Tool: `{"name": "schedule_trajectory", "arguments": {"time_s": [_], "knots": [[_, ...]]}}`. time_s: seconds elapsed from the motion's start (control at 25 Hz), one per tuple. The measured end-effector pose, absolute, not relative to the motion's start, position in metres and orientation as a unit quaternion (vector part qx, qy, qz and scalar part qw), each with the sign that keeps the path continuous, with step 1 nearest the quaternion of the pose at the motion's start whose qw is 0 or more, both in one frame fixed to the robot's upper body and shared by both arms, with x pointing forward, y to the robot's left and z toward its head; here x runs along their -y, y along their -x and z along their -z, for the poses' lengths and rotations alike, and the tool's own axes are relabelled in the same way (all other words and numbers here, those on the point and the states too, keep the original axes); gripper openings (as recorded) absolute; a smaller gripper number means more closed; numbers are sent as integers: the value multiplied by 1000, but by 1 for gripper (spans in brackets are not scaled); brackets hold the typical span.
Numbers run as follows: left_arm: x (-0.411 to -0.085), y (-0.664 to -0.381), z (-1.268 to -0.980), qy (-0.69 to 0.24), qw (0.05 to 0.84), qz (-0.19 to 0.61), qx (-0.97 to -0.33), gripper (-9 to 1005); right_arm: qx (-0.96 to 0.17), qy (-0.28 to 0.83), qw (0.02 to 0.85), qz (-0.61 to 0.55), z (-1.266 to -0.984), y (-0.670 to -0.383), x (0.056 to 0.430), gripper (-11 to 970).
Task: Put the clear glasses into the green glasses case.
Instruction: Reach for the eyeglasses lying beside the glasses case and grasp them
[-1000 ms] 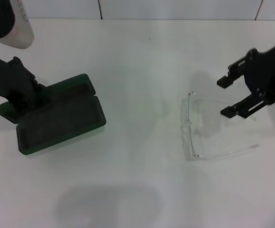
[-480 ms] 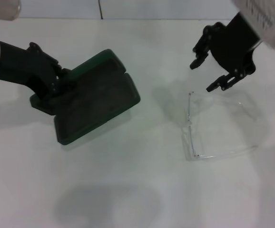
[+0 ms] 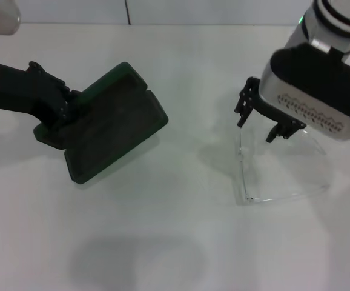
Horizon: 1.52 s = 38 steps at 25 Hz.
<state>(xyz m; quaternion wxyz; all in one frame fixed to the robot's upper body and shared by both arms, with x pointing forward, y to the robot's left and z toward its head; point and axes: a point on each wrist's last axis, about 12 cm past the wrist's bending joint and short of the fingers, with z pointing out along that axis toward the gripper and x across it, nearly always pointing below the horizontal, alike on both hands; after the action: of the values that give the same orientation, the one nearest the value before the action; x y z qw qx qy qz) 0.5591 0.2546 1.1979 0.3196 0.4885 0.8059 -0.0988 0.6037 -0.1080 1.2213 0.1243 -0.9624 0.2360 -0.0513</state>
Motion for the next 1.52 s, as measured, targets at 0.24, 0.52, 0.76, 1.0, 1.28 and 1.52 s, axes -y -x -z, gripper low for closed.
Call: {"name": "schedule_trajectory", "arguments": {"time_s": [0.24, 0.52, 0.76, 1.0, 1.28, 1.52], "knots": [[-259, -560, -1192, -479, 315, 96, -813, 195, -199, 971, 119, 48, -1210, -600, 108, 507], [-259, -561, -1191, -478, 319, 93, -813, 195, -172, 976, 130, 39, -1206, -597, 103, 502], [-259, -560, -1190, -476, 317, 94, -815, 195, -158, 978, 131, 25, -1200, -595, 100, 499], [-258, -559, -1190, -475, 318, 99, -814, 195, -153, 981, 117, 19, -1189, -597, 99, 495], [-252, -558, -1186, -484, 312, 103, -811, 195, -152, 983, 100, 16, -1181, -598, 97, 491], [-252, -559, -1183, -481, 313, 102, -812, 195, -154, 983, 95, 19, -1177, -601, 96, 460]]}}
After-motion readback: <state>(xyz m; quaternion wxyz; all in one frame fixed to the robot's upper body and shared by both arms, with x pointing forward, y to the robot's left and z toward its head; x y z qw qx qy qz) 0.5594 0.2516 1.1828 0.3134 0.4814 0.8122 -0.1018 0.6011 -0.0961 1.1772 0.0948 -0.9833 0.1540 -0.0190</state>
